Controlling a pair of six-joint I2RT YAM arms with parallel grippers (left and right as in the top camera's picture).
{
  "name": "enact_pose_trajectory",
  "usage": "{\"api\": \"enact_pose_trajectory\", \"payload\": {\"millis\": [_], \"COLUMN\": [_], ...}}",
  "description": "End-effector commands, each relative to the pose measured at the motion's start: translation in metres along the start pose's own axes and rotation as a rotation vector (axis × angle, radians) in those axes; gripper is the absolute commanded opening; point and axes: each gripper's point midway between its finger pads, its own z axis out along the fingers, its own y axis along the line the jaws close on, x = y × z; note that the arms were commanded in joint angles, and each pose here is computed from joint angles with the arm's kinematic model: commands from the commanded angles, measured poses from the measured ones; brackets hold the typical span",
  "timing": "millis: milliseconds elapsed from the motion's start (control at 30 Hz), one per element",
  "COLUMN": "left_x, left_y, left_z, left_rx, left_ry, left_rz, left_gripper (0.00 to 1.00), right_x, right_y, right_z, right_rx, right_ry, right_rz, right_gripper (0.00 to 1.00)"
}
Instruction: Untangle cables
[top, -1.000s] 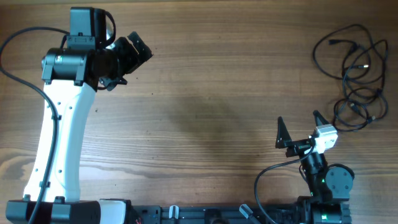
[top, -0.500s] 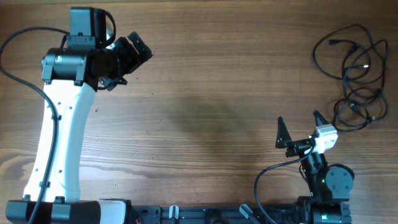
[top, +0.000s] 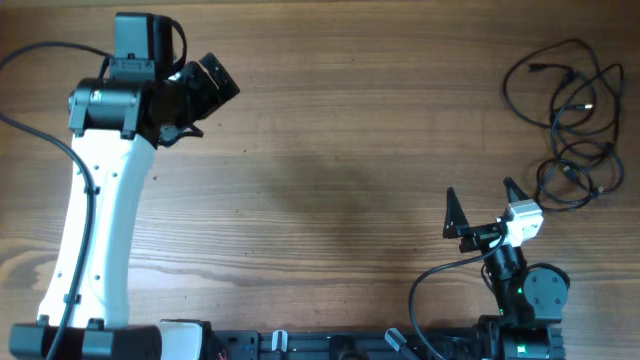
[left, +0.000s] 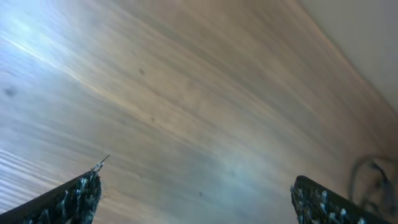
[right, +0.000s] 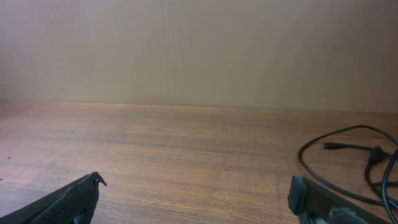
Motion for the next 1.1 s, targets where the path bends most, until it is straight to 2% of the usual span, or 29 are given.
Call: {"api": "enact_pose_trajectory", "payload": {"millis": [0,267,400,800,1067], "left_x": [-0.014,0.001,0.021,0.076,0.094], "left_y": [0.008,0.019,0.04,0.092,0.112], "left_z": [-0.028,-0.059,-0.057,-0.033,-0.013], "left_rx": [-0.018,0.176,0.266,0.409,0.418], "left_ry": [-0.208,-0.506,-0.647,-0.879,-0.911], "left_rz": [0.05,0.213,0.205,0.181,0.172], "left_gripper": [1.0,1.0,1.0,1.0,1.0], "right_x": [-0.002,-0.002,-0.002,-0.002,-0.002], "right_y": [-0.001,-0.001,-0.001,-0.001,-0.001], "right_z": [0.0,0.0,0.0,0.0,0.0], "right_rx": [0.008,0.008,0.008,0.008,0.008], "right_ry": [-0.012,-0.012,-0.012,-0.012,-0.012], "right_rz": [0.01,0.011,0.011,0.011,0.011], "right_gripper": [1.0,1.0,1.0,1.0,1.0]}}
